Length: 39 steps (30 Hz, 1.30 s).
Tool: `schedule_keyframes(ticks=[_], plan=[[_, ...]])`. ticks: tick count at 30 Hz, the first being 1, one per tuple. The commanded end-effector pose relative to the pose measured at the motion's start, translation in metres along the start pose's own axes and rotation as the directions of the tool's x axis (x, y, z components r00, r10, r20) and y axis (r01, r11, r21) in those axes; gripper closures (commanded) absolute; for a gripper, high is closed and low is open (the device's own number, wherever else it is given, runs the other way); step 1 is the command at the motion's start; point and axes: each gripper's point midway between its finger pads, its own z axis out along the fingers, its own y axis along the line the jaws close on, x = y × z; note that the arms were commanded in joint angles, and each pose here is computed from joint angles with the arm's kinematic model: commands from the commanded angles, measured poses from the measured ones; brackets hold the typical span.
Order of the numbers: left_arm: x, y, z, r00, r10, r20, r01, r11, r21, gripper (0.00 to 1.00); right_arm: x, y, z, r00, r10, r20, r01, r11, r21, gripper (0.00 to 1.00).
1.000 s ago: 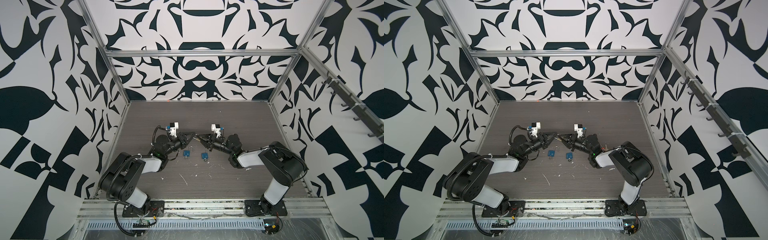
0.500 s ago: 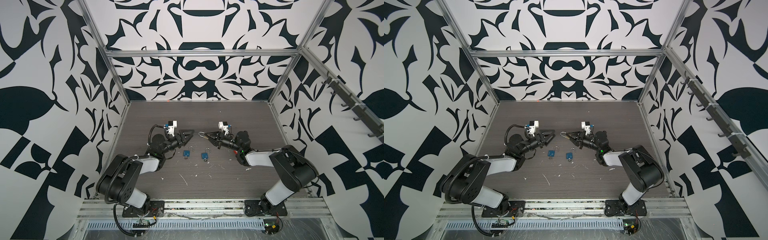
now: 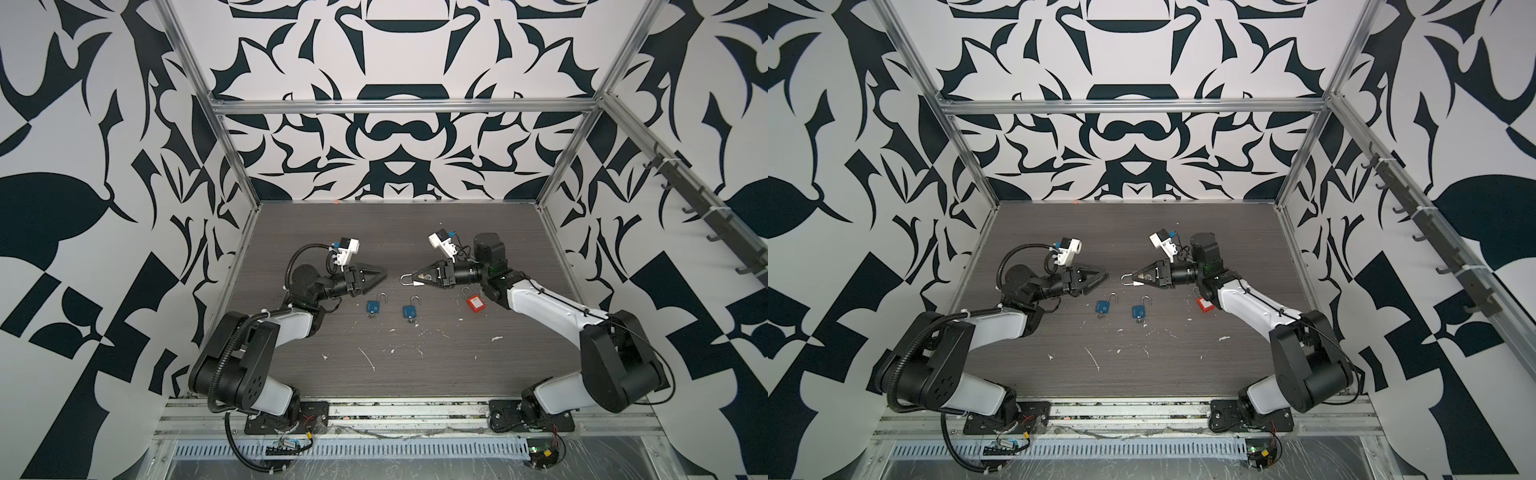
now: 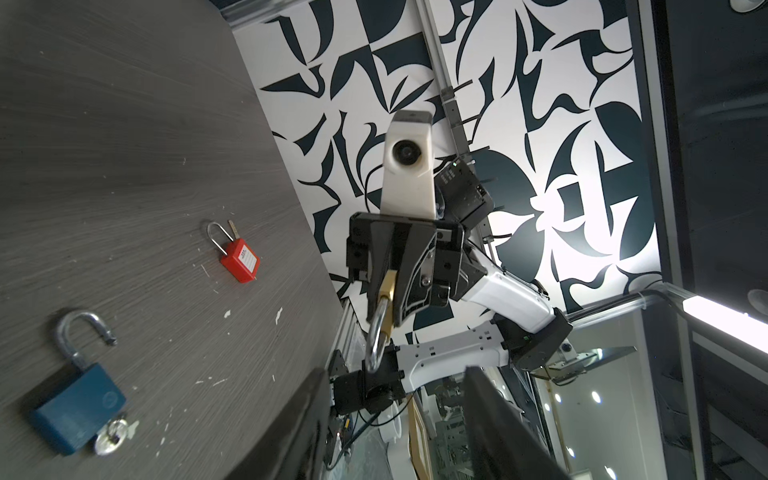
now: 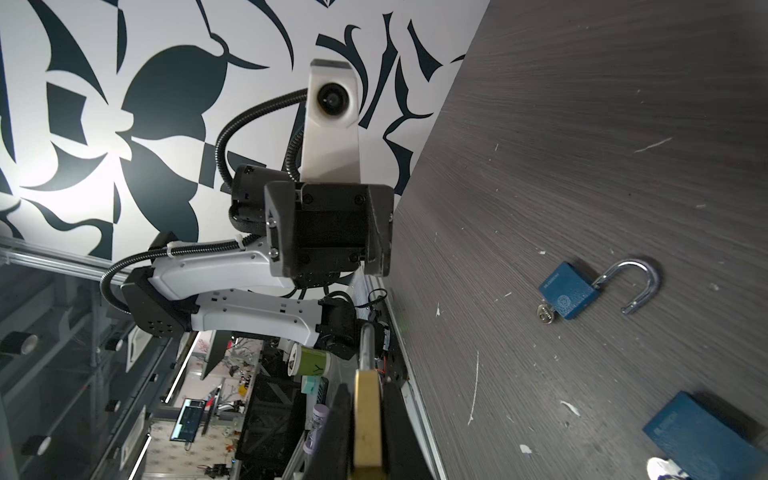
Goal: Lock with the key
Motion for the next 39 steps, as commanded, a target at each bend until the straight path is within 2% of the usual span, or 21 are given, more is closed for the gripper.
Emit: schedule_keyframes(ticks=[1,5,13,20,39], plan=[[0.016,-0.004,-0.001,0.999,0.014,-0.047,-0.013,0.999,0.033,0.55,0.001,0.008,-0.003,0.997,-0.074,-0.030,0.074,0.997,-0.015,1.00],[0.020,0.001,0.004,0.999,0.009,-0.038,-0.008,1.000,0.029,0.63,-0.008,0.003,0.000,0.999,-0.039,0.008,0.040,0.999,-0.027,1.00],[0.022,-0.001,0.017,0.998,0.032,-0.052,-0.029,0.999,0.044,0.68,-0.020,-0.004,0.005,0.997,0.034,0.063,-0.029,0.997,-0.078,1.00],[0.021,0.007,0.019,0.999,0.012,-0.042,-0.010,0.999,0.031,0.74,-0.021,-0.001,0.005,0.997,0.044,0.067,-0.037,0.994,-0.099,1.00],[0.015,0.016,0.035,0.999,-0.002,-0.043,0.004,1.000,0.028,0.75,-0.009,0.007,0.006,0.998,0.043,0.046,-0.038,0.994,-0.107,1.00]])
